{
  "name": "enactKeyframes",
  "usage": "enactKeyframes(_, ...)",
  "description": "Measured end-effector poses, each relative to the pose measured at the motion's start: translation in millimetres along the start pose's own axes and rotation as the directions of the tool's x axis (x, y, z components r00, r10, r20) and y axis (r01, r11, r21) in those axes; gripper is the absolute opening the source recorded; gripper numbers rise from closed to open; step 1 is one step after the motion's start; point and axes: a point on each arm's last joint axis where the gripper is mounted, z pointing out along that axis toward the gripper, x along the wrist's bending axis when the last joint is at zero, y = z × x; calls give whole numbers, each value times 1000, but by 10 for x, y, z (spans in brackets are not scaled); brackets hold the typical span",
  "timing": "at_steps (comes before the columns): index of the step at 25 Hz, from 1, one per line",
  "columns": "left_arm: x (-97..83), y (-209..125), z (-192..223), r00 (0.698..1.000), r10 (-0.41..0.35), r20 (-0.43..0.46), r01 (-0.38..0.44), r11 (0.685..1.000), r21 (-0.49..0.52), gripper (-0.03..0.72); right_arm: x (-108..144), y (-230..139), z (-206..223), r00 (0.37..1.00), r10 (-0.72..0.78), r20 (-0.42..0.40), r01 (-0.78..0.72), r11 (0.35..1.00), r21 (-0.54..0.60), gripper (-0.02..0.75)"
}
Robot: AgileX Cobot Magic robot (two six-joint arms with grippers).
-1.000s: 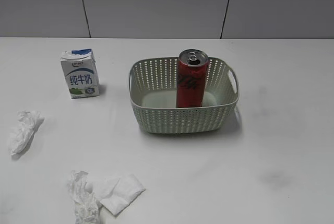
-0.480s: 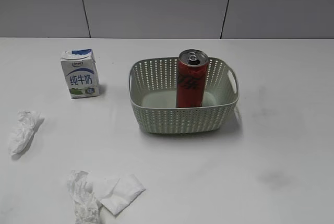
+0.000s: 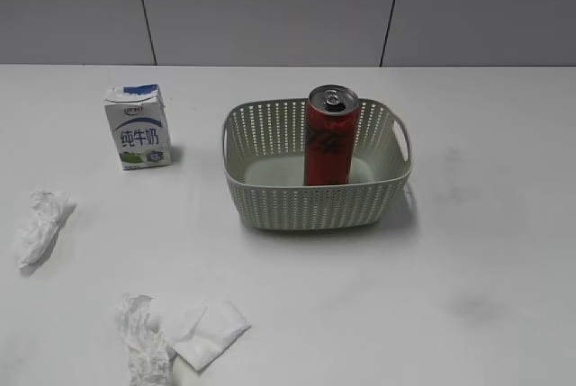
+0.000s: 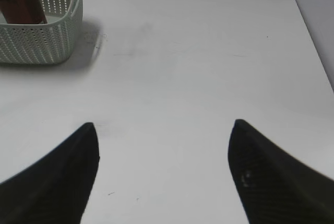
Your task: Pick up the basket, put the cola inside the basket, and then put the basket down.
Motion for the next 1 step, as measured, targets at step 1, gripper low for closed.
enactKeyframes(1, -3, -19, -30, 1000, 3, -2, -3, 1000, -23, 590, 0, 0, 0, 1000, 0, 0, 0, 1000, 0, 586)
